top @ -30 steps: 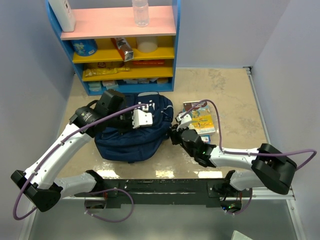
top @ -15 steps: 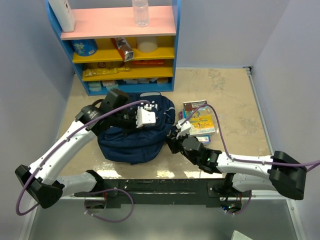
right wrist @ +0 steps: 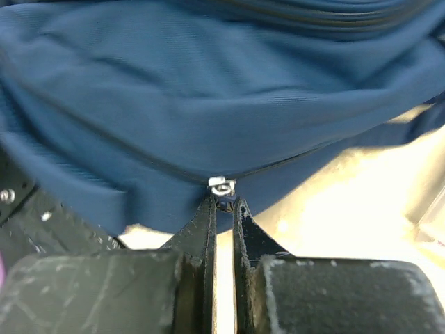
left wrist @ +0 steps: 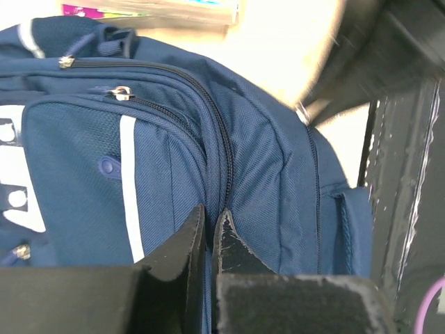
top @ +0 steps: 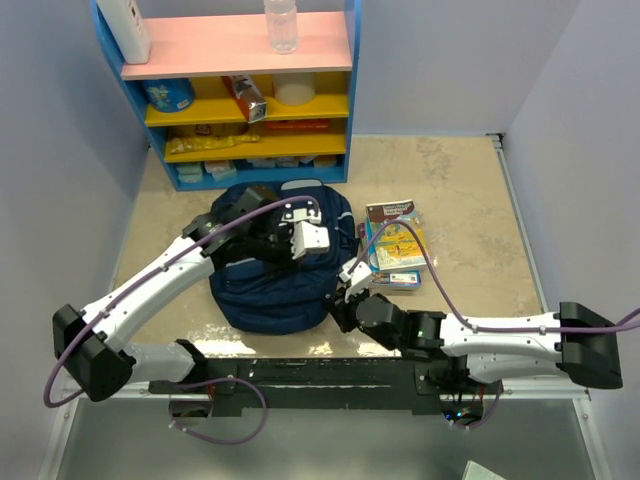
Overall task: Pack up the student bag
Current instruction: Unzip the student bag at the center of the board.
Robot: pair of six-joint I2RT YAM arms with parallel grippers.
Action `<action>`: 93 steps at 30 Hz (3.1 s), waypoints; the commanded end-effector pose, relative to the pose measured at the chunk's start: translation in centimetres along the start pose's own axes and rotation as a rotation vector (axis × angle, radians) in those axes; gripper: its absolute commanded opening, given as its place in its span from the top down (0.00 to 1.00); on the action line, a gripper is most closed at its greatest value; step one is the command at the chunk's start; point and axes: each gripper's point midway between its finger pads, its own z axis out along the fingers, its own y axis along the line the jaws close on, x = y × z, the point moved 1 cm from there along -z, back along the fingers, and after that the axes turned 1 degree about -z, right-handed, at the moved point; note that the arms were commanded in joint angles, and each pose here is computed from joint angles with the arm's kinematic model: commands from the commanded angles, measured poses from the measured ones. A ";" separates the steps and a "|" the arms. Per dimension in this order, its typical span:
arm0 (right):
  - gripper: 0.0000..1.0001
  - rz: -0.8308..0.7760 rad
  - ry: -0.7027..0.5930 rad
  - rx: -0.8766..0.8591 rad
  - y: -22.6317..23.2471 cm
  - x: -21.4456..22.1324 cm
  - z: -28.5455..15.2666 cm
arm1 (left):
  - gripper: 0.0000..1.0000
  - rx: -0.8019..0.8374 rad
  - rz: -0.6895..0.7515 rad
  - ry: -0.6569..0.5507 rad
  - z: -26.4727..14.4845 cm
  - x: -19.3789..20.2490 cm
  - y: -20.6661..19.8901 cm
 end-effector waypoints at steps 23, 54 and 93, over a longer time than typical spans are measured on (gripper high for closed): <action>0.38 0.018 -0.166 0.294 -2.3 -4.1 -5.8 | 1.00 -0.086 -0.181 -0.129 1.7 -5.1 4.4; 0.52 0.175 0.035 0.090 -1.7 -10.1 9.2 | 1.00 0.019 -0.303 -0.136 -2.4 0.2 -0.8; 0.36 -0.168 -0.042 -0.153 -3.2 -5.0 2.7 | 1.00 -0.085 -0.233 -0.207 -1.0 -4.4 5.0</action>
